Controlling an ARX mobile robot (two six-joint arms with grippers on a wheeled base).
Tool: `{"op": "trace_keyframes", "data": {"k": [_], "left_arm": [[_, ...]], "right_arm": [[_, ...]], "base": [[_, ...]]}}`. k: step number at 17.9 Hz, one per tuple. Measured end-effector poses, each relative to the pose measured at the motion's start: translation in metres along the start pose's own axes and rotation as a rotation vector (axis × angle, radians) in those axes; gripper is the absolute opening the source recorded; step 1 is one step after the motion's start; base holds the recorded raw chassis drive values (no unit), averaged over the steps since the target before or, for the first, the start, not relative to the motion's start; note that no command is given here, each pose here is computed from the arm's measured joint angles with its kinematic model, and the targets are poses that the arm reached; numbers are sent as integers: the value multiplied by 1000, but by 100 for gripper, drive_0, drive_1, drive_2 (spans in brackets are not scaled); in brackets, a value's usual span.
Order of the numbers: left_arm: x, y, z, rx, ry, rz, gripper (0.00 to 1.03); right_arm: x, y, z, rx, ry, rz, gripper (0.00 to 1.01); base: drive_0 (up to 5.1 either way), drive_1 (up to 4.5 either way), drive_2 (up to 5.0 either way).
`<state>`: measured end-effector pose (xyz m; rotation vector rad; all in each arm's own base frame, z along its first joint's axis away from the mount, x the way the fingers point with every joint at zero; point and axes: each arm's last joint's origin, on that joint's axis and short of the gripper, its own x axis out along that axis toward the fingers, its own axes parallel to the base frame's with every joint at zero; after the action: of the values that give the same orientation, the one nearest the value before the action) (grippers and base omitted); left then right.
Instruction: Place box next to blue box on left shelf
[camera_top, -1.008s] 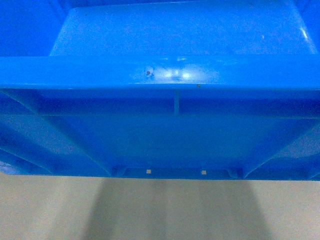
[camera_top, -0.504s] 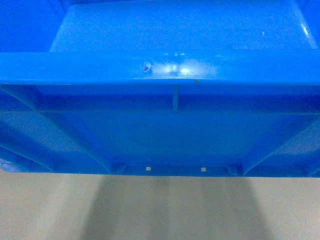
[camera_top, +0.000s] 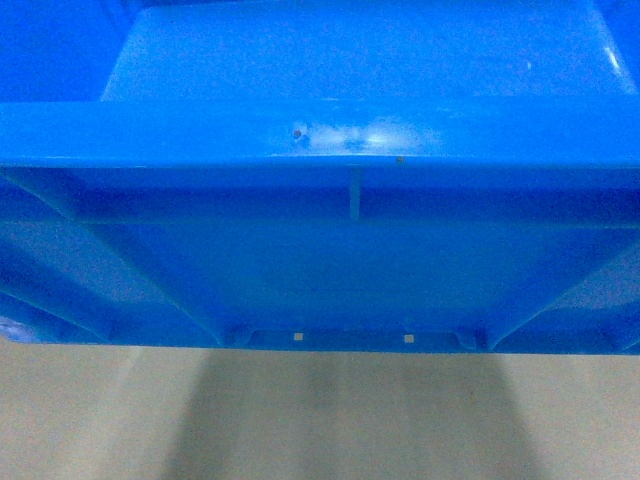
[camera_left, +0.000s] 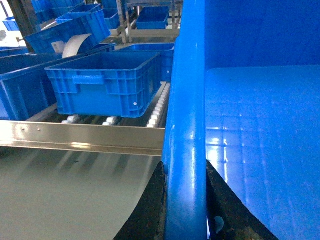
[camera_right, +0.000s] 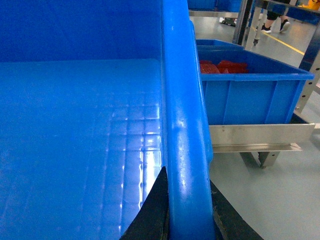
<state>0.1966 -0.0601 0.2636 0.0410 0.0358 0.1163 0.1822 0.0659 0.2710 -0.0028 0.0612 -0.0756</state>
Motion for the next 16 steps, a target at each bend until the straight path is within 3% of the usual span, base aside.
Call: {"op": "trace_keyframes", "data": {"k": [16], "left_arm": [[0, 0, 0, 1, 1, -1, 13]], "right_arm": [[0, 0, 0, -2, 1, 0, 8]], "base": [[3, 405, -399]]}}
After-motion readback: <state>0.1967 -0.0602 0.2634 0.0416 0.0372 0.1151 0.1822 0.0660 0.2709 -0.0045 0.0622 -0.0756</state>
